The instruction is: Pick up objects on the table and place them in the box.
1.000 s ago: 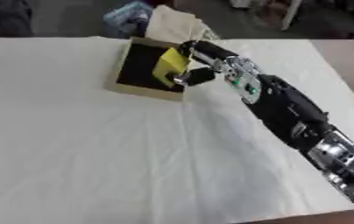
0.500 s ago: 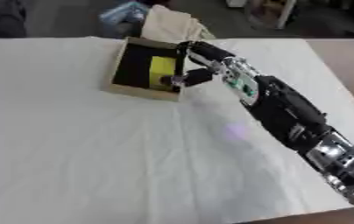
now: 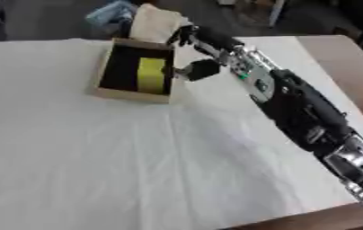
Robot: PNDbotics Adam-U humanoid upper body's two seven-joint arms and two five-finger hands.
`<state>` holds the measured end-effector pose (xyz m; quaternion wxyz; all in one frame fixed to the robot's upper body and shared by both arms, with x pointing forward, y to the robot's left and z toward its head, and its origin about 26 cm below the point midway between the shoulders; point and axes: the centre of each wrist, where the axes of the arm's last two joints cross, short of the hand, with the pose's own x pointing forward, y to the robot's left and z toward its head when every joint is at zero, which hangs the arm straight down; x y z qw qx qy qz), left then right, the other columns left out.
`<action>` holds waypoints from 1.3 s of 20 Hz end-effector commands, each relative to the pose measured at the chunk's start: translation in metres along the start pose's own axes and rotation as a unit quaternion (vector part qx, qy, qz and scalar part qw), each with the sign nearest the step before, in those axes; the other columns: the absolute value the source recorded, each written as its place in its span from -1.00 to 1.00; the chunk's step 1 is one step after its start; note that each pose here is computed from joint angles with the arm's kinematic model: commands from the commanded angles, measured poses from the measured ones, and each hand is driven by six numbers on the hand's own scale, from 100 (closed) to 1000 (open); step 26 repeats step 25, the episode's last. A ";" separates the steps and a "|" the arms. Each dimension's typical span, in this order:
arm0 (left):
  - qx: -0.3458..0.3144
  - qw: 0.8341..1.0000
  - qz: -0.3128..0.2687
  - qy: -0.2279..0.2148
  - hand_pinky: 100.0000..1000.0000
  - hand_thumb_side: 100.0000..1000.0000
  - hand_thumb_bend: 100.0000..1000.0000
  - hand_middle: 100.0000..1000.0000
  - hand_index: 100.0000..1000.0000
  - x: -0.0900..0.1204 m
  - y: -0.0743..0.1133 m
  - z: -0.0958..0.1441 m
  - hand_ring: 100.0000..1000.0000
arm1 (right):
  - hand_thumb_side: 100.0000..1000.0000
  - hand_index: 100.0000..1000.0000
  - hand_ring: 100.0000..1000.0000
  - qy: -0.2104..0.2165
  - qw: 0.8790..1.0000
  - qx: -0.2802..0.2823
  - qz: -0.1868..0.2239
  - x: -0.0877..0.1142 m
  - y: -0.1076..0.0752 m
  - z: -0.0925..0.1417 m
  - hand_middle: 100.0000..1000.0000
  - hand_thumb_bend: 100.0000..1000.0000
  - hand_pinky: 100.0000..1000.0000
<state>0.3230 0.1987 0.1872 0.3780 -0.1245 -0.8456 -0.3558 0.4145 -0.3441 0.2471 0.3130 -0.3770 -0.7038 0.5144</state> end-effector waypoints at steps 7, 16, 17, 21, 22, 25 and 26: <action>0.051 0.998 -0.025 0.032 0.67 0.10 0.01 0.09 0.51 -0.005 0.013 0.019 0.20 | 0.32 0.63 0.41 -0.132 0.989 -0.056 -0.037 0.044 -0.021 0.018 0.53 -0.43 0.41; 0.070 0.996 -0.033 0.046 0.67 0.11 0.00 0.08 0.50 -0.009 0.015 0.027 0.20 | 0.31 0.61 0.39 -0.175 0.975 -0.049 -0.129 0.089 -0.016 0.043 0.52 -0.48 0.40; 0.072 0.996 -0.033 0.048 0.67 0.11 0.00 0.08 0.50 -0.009 0.016 0.028 0.20 | 0.33 0.61 0.39 -0.176 0.973 -0.049 -0.142 0.094 -0.016 0.046 0.51 -0.50 0.39; 0.078 0.995 -0.035 0.056 0.67 0.12 0.00 0.08 0.50 -0.012 0.016 0.032 0.20 | 0.35 0.59 0.37 -0.174 0.966 -0.054 -0.186 0.113 -0.015 0.058 0.50 -0.53 0.38; 0.079 0.995 -0.035 0.058 0.67 0.12 0.00 0.07 0.50 -0.012 0.016 0.033 0.19 | 0.35 0.58 0.36 -0.169 0.964 -0.054 -0.196 0.115 -0.013 0.060 0.49 -0.54 0.38; 0.081 0.994 -0.035 0.060 0.67 0.12 -0.01 0.06 0.49 -0.013 0.016 0.035 0.18 | 0.36 0.56 0.34 -0.152 0.961 -0.056 -0.223 0.118 -0.006 0.063 0.48 -0.58 0.36; 0.081 0.994 -0.035 0.060 0.67 0.12 -0.01 0.06 0.49 -0.013 0.016 0.035 0.18 | 0.36 0.56 0.34 -0.152 0.961 -0.056 -0.223 0.118 -0.006 0.063 0.48 -0.58 0.36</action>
